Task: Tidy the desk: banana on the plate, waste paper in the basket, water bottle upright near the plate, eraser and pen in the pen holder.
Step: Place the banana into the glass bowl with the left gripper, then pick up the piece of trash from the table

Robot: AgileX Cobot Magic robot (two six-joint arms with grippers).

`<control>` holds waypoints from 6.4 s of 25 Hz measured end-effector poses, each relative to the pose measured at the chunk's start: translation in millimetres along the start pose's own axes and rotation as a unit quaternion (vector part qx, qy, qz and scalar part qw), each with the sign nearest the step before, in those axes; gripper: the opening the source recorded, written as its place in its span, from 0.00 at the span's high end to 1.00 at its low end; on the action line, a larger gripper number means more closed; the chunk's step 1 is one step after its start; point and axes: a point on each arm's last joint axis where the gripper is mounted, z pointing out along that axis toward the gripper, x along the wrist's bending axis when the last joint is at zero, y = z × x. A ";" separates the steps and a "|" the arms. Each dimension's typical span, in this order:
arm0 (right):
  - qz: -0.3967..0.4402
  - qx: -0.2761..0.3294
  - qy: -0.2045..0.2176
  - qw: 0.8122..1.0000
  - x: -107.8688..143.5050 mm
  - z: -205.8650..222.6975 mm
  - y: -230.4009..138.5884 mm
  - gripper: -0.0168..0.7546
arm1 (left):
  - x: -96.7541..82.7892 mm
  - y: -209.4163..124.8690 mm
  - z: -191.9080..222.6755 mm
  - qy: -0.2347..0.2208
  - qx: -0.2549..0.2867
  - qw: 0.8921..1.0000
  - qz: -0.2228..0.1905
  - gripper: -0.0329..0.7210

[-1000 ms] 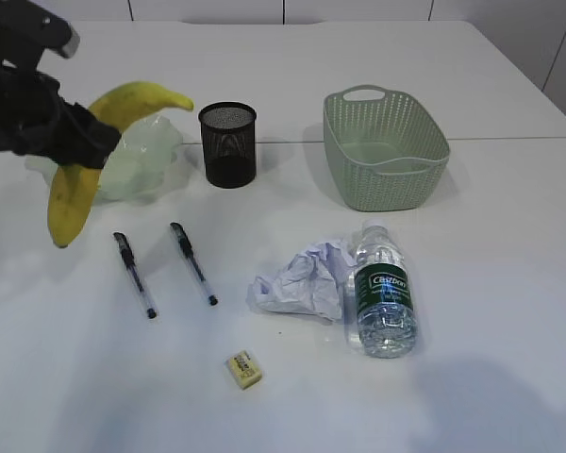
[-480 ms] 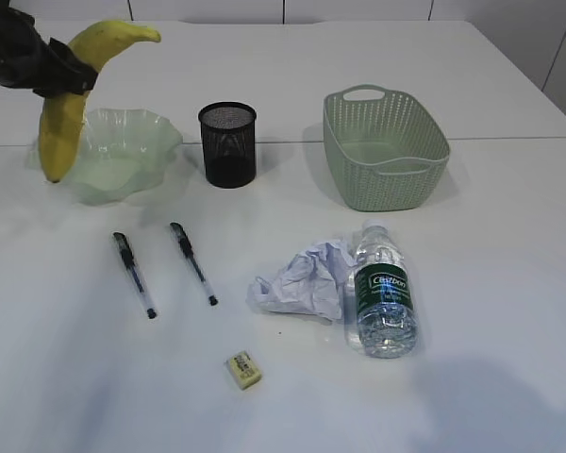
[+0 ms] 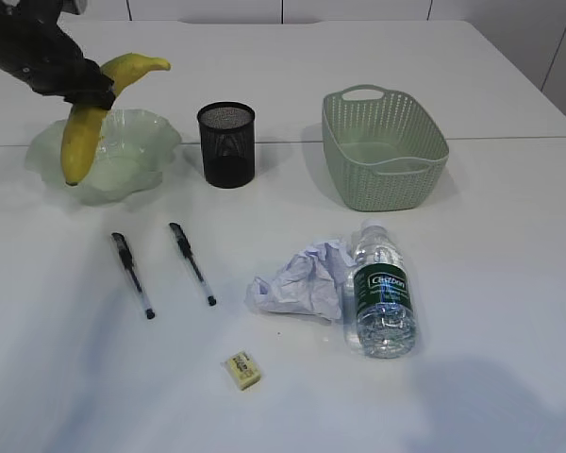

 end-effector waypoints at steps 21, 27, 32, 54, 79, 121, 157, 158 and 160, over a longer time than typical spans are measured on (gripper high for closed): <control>0.006 0.007 0.005 1.000 1.0 0.0 -1.3 0.40 | 26.2 -9.6 36.4 0.029 0.010 0.999 -0.043 0.65; 0.006 0.008 0.005 1.000 1.0 0.0 -1.4 0.40 | 27.3 -6.9 35.8 0.034 -0.001 0.999 -0.042 0.63; 0.006 0.008 0.005 1.000 1.0 0.0 -1.4 0.40 | 29.3 -5.8 35.4 0.039 -0.009 0.998 -0.043 0.59; 0.007 0.023 0.006 1.000 1.0 -0.1 -4.1 0.40 | 30.9 -4.2 35.2 0.043 -0.019 0.998 -0.046 0.45; 0.030 0.031 0.017 0.999 3.6 -1.8 -4.3 0.40 | -6.6 -23.7 -21.4 -0.118 0.234 0.960 -0.096 0.45; 0.003 0.075 0.026 0.997 5.5 -1.4 -8.7 0.40 | -97.0 -138.6 -243.1 -0.110 0.110 0.975 -0.160 0.51; -0.153 0.277 0.098 0.944 68.1 164.4 121.7 0.40 | -82.9 -165.9 -272.1 0.034 0.147 0.980 -0.127 0.40; -0.155 0.276 0.102 0.943 69.9 169.7 125.4 0.40 | -83.5 -165.9 -272.0 0.031 0.147 0.980 -0.129 0.39; -0.153 0.271 0.108 0.944 74.5 181.9 135.0 0.40 | -84.0 -165.7 -272.0 0.029 0.147 0.980 -0.131 0.39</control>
